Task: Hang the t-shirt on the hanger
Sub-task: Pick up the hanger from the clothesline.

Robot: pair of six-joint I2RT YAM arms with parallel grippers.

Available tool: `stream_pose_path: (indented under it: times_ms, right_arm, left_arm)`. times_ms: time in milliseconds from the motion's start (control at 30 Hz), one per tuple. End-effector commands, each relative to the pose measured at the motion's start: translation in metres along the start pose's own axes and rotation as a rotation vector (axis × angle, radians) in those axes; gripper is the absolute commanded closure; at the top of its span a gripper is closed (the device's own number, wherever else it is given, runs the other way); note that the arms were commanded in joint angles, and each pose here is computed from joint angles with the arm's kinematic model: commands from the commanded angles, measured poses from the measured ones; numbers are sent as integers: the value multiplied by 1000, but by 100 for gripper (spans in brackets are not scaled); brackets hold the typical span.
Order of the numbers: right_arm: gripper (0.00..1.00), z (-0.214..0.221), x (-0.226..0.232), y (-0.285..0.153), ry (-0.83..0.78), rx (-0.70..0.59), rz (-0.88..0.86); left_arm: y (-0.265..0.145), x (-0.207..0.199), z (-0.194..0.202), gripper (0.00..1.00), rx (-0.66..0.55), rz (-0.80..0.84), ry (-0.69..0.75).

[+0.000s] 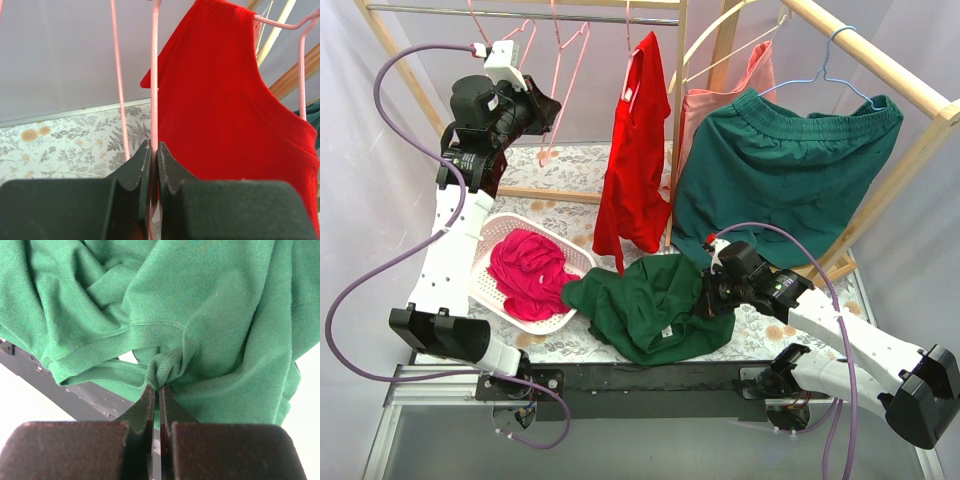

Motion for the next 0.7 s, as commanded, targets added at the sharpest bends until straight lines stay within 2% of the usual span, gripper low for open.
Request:
stream_pose_path:
  times_ms: [0,233,433,567,667]
  right_arm:
    - [99,-5,6,-3,-20,-13,-28]
    - [99,-6,6,-4,-19,-16,-27]
    - [99,-7,7,-3,-20,-12,-29]
    - [99,-6,8,-1,-25,8,-30]
    - [99,-7,9,1,-29,21,-32]
  left_arm:
    - [-13,-15,-32,100,-90,16,32]
    - [-19,-21,-59,100,-181,11,65]
    - [-29,-23,-59,100,-179,-4,54]
    - [-70,-31,-28,100,-135,-7,23]
    - [-116,-38,-29,100,-181,-26,31]
Point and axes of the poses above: each gripper's point midway between its finger pads, its own y axis out along the fingers, its own x axis along the line the jaws close on, z = x × y, the point moved 5 cm from there along -y, back along the fingers, and after that the axes turned 11 degrees about y, right-handed, at the moved point
